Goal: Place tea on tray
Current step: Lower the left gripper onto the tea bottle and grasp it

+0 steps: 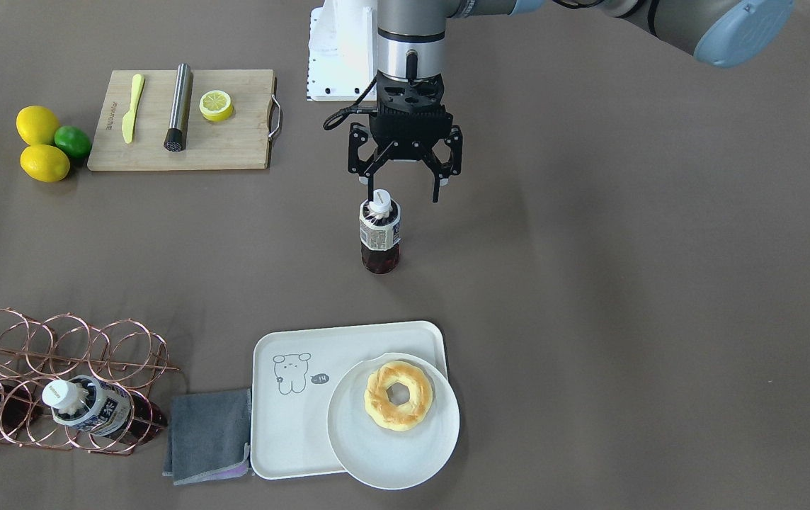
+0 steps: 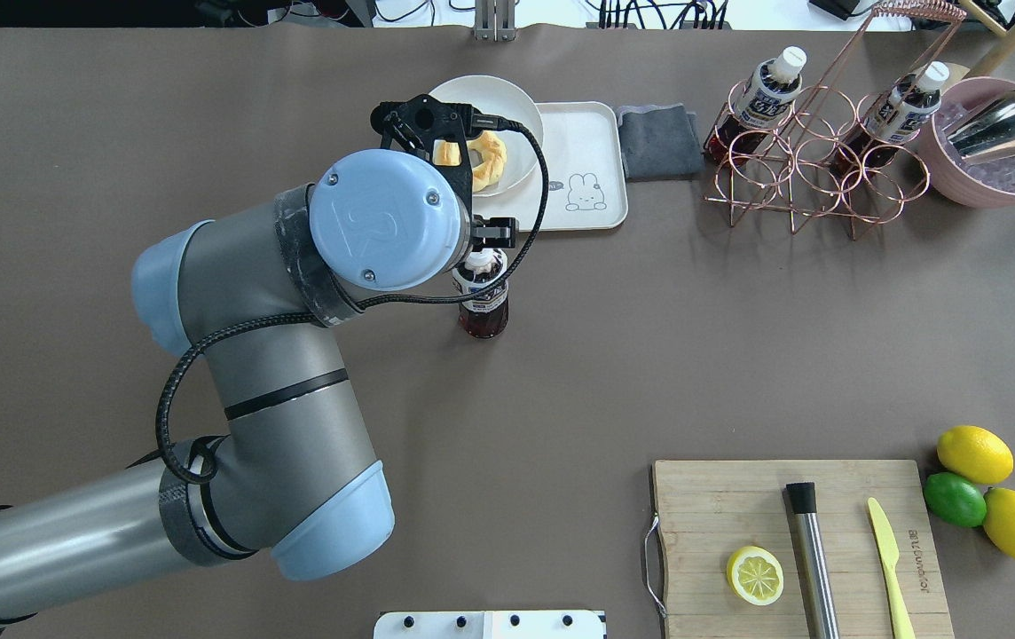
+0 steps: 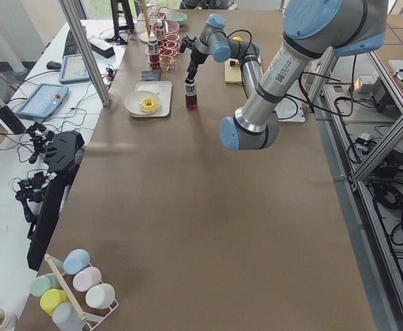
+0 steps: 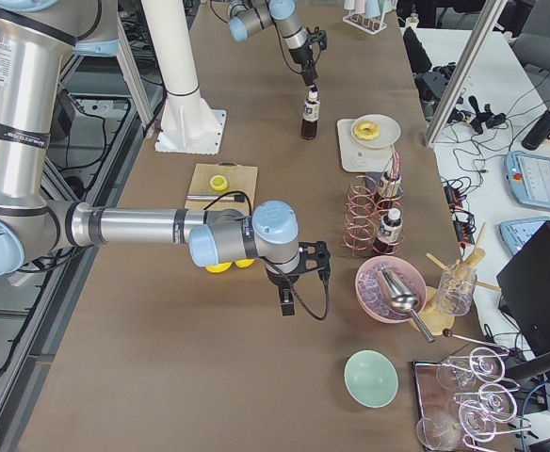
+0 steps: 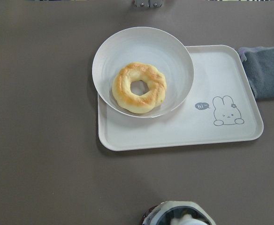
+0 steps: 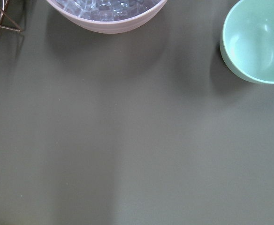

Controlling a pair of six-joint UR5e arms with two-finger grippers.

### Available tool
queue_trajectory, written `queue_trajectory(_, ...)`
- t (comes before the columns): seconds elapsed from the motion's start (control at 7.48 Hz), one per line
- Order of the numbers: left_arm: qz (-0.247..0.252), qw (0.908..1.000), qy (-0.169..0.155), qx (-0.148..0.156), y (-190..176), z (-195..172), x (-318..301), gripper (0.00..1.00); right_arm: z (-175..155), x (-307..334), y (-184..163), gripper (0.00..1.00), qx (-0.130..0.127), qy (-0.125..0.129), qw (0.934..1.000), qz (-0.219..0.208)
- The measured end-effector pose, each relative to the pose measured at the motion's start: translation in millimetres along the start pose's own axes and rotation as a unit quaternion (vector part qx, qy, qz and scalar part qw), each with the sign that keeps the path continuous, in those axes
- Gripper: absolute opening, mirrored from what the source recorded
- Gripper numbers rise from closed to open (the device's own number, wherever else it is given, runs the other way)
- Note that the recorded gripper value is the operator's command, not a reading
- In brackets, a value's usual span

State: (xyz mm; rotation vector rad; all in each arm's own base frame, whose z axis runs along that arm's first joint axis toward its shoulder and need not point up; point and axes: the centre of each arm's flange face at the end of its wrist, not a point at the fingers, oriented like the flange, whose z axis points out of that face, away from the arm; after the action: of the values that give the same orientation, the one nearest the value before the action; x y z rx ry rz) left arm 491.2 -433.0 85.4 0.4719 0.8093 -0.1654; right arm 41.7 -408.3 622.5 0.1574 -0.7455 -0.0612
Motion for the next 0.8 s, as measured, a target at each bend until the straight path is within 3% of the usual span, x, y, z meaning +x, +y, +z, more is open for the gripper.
queue_trajectory(0.8, 0.014, 0.9999, 0.002, 0.008, 23, 3, 34, 0.84, -1, 1, -2, 1.00, 0.002, 0.002, 1.0000, -0.002)
